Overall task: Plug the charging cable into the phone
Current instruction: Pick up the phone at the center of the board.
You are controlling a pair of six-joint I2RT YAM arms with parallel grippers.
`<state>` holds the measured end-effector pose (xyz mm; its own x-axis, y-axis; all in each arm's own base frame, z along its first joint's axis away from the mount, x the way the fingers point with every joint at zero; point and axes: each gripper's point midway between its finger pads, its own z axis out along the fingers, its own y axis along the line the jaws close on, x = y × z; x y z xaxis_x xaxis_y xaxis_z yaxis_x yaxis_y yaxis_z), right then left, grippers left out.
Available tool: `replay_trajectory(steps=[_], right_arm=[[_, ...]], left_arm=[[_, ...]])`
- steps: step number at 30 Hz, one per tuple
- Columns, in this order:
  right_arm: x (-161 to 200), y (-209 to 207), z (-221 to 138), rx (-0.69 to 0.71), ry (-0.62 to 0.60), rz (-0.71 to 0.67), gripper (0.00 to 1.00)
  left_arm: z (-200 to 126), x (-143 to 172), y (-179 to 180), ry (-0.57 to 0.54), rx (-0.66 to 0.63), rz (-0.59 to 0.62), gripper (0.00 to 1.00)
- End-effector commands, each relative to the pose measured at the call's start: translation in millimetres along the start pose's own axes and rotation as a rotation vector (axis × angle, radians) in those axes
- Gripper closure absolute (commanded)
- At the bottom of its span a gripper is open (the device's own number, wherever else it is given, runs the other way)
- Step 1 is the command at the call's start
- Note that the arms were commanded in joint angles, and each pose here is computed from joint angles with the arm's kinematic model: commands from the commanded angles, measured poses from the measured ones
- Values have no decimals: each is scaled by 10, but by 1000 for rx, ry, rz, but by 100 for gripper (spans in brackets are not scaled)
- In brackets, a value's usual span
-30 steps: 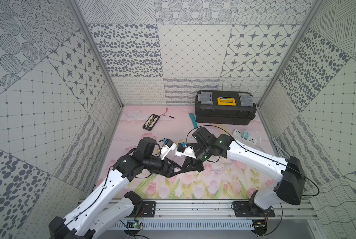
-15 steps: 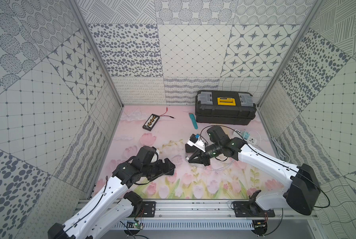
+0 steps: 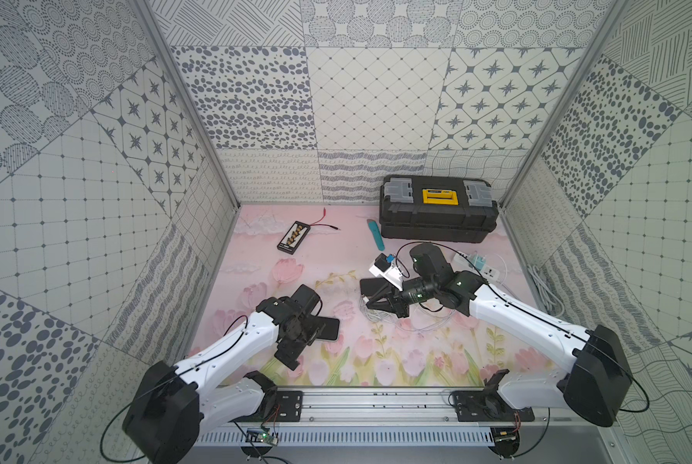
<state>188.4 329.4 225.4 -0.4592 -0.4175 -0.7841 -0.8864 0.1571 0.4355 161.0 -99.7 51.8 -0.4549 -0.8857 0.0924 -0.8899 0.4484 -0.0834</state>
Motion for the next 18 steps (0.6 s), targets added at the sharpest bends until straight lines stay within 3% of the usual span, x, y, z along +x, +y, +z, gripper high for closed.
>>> replay_trajectory(steps=[1,5,8,12,18], right_arm=[[-152,103,-84,-6,-63,-53,100],[-157,129,-98,-13,-66,-57,100],[-164,151,-110,-21,-69,-58,100],[-169,167,-108,-33,-69,-44,100],[-184,198,-112,-46,-73,-45,100]], left_arm=[[4,-196,-230,-140,-105,-244,1],[76,-163,-496,-166,-85,-256,1],[99,-206,-502,-213,-119,-282,1],[262,-264,-540,-214,-53,-335,1],[218,-364,-536,-257,-65,-345,1]])
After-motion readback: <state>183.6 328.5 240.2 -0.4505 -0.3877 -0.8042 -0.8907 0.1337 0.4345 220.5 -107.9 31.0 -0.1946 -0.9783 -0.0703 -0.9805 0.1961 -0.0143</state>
